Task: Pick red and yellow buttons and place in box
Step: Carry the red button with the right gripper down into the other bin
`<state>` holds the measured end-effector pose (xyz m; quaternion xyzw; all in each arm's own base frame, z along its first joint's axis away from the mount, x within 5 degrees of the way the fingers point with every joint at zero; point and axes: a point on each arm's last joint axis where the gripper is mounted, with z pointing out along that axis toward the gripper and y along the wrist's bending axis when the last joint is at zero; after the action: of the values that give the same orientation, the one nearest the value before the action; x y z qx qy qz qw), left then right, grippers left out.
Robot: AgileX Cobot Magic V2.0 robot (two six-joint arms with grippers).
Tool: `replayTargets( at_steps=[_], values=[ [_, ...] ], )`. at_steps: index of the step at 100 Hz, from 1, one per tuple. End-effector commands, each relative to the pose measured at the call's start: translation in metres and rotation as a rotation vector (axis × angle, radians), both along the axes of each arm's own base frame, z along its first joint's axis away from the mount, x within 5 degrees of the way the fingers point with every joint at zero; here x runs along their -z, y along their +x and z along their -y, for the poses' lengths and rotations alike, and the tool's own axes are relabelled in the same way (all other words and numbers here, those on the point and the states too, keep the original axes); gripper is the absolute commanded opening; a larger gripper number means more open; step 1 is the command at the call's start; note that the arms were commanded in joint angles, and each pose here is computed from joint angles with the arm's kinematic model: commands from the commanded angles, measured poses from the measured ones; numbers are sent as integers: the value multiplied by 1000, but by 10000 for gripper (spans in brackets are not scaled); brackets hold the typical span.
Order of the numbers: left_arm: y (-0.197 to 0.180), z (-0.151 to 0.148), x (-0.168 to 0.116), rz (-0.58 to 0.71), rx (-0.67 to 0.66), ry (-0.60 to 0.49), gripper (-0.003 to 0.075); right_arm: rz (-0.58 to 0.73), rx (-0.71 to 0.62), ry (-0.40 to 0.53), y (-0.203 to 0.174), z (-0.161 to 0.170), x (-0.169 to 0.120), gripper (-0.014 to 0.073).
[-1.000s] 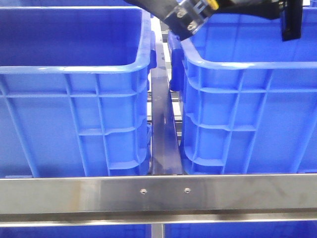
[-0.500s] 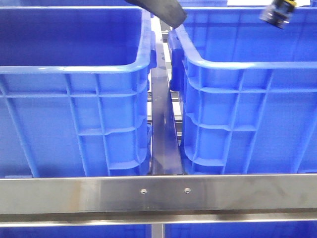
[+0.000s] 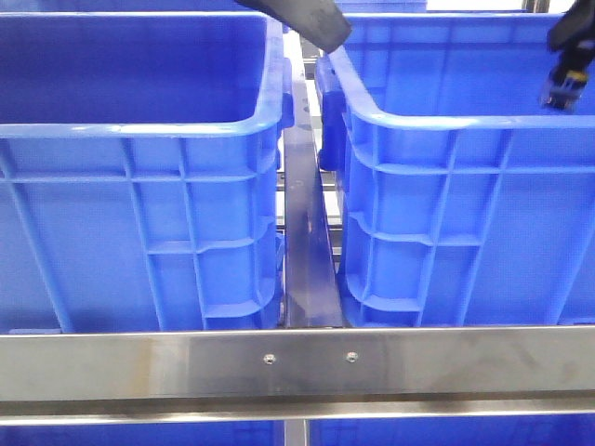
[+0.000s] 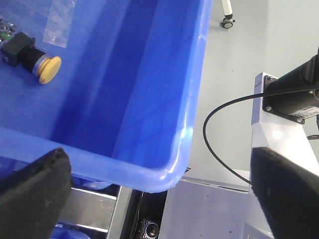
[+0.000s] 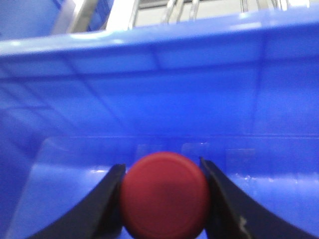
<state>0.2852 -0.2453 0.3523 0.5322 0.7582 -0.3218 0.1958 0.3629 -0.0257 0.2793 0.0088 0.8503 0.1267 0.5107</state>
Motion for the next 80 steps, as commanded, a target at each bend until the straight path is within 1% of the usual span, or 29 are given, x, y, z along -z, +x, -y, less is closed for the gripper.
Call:
replayTargets(
  at_steps=[1,22,41,80],
  values=[
    [-15,-1,-29,18,24,-83,682,74,14,17,12,2,-21,208],
    [-15,-1,-29,18,24,-83,682,51,3,28,43,2,-5,208],
    [-15,-1,-29,21,21,-85,682,24,-22,21,60,-6,11,208],
    [-13,0,-29,31,10,-92,682,-29,-18,1,70,-5,38,208]
  ],
)
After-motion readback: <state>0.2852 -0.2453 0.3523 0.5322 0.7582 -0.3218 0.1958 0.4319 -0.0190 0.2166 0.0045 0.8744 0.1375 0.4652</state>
